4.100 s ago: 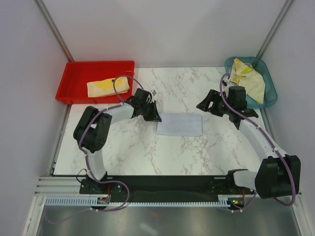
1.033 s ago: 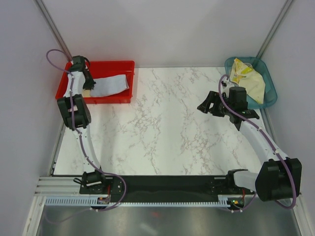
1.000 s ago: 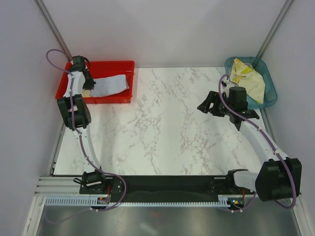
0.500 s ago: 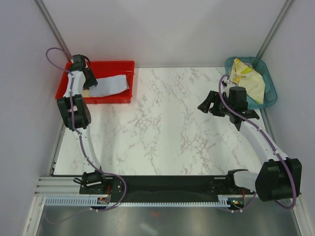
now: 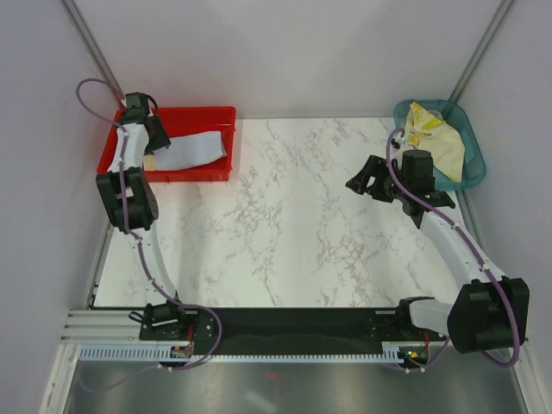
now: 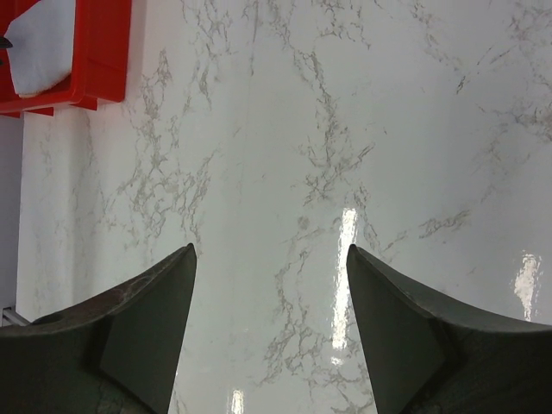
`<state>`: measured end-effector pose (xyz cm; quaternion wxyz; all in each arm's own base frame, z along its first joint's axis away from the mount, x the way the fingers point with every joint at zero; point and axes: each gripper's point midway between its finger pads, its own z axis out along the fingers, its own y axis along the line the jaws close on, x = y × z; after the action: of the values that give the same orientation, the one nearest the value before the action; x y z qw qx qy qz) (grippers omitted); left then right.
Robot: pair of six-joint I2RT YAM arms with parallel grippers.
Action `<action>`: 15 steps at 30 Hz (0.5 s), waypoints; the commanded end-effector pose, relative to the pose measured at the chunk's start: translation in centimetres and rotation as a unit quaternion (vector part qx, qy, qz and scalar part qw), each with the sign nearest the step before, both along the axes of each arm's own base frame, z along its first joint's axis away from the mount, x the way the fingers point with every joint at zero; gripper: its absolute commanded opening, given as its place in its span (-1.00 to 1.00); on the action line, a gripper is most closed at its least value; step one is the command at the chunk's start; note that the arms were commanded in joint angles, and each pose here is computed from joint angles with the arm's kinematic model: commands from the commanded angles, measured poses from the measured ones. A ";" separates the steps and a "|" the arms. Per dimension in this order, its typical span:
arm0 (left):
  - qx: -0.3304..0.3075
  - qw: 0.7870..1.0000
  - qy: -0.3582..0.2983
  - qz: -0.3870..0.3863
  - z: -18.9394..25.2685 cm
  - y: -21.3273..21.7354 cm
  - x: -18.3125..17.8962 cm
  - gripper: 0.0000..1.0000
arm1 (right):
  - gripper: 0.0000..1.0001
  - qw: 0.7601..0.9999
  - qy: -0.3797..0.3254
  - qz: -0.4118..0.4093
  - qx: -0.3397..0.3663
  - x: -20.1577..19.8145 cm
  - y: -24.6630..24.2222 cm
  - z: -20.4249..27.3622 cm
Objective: Fold and stack the towels
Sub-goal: Neatly place the folded towel into the bin
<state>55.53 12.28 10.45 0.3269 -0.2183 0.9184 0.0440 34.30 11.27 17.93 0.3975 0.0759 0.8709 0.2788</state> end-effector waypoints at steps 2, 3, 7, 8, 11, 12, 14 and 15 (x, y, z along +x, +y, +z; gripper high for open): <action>-0.015 0.999 -0.031 -0.013 0.9 1.1 0.6 0.17 | 0.57 0.999 -0.036 -0.002 0.005 1.4 0.3 2.2; -0.041 0.998 -0.034 -0.029 0.4 0.3 1.0 0.17 | 0.57 0.999 -0.035 -0.001 0.005 1.4 0.3 2.1; -0.060 0.996 -0.038 -0.045 -0.4 0.1 1.7 0.21 | 0.57 0.999 -0.032 0.003 -0.002 1.5 0.3 1.5; -0.058 0.997 -0.036 -0.043 -0.6 0.2 1.7 0.22 | 0.57 0.999 -0.032 0.002 -0.002 1.6 0.3 1.5; -0.043 0.999 -0.022 -0.015 -1.6 1.3 1.2 0.22 | 0.57 0.999 -0.032 0.004 -0.004 1.8 0.3 1.4; -0.043 0.999 -0.020 -0.012 -1.8 1.5 1.1 0.23 | 0.57 0.999 -0.033 0.004 -0.005 1.9 0.3 1.3; -0.043 0.999 -0.019 -0.011 -2.0 1.6 1.2 0.23 | 0.57 0.999 -0.031 0.004 -0.007 1.9 0.2 1.2; -0.039 0.999 -0.017 -0.012 -2.1 1.8 1.1 0.24 | 0.57 1.000 -0.030 0.004 -0.009 1.9 0.3 1.0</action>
<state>55.83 13.23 7.95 0.3184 -0.2242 0.9210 -0.0086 34.84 11.45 17.09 0.3921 0.0734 0.8741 0.2771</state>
